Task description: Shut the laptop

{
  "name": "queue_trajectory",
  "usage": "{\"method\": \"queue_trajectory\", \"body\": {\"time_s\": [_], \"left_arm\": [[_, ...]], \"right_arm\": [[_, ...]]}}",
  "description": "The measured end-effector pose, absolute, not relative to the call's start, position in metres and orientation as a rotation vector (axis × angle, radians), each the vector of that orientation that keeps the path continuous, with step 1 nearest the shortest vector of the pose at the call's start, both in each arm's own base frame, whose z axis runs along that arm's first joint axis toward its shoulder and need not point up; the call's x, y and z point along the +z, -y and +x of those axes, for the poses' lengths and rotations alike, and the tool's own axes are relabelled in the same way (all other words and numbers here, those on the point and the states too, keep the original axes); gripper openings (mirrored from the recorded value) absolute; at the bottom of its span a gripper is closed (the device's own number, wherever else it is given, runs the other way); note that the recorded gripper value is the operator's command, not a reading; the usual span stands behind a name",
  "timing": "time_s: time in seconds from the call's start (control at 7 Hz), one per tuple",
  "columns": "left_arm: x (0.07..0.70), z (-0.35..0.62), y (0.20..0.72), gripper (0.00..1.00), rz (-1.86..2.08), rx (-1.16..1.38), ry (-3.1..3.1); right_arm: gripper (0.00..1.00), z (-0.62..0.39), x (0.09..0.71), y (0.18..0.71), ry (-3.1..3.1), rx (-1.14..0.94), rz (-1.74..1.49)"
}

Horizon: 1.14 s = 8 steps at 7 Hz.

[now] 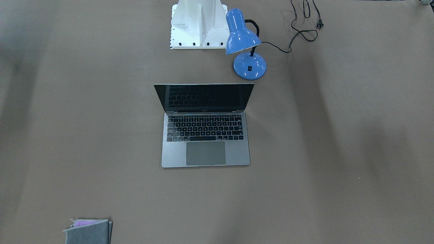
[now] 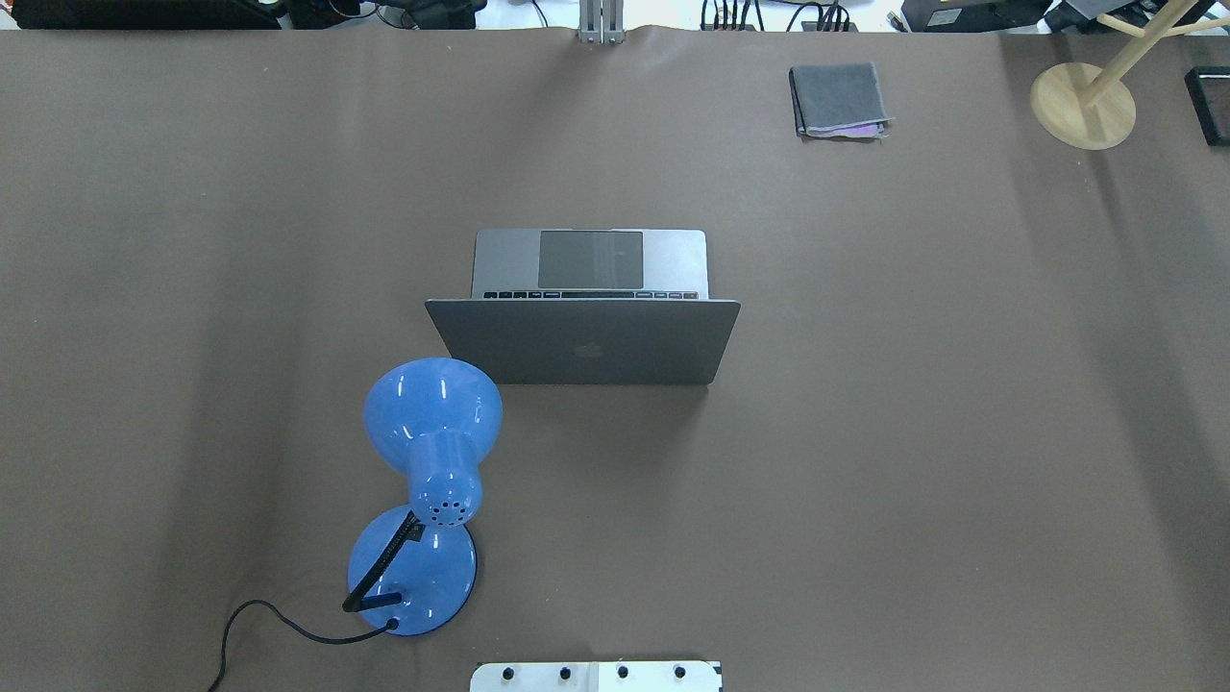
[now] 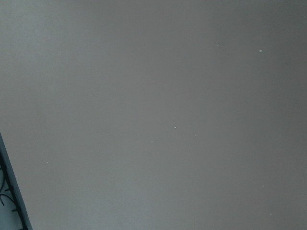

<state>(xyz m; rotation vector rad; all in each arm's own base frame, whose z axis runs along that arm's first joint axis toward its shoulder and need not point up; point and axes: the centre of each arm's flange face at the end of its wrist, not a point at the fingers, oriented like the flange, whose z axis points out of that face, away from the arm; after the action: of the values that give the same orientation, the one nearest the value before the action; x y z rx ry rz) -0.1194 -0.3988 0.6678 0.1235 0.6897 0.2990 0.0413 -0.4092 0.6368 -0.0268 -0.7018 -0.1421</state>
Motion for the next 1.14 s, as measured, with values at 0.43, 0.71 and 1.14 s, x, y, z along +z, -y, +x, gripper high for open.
{"method": "queue_trajectory", "body": {"time_s": [0.43, 0.71, 1.14], "left_arm": [[0.661, -0.12, 0.401, 0.98, 0.135, 0.303, -0.686], [0.652, -0.12, 0.412, 0.98, 0.153, 0.306, -0.68], [0.63, -0.123, 0.435, 0.98, 0.197, 0.319, -0.669]], "right_arm": [[1.0, 0.041, 0.636, 0.41, 0.702, -0.142, -0.026], [1.0, 0.041, 0.635, 0.411, 0.702, -0.144, -0.021], [1.0, 0.041, 0.623, 0.419, 0.698, -0.203, 0.146]]}}
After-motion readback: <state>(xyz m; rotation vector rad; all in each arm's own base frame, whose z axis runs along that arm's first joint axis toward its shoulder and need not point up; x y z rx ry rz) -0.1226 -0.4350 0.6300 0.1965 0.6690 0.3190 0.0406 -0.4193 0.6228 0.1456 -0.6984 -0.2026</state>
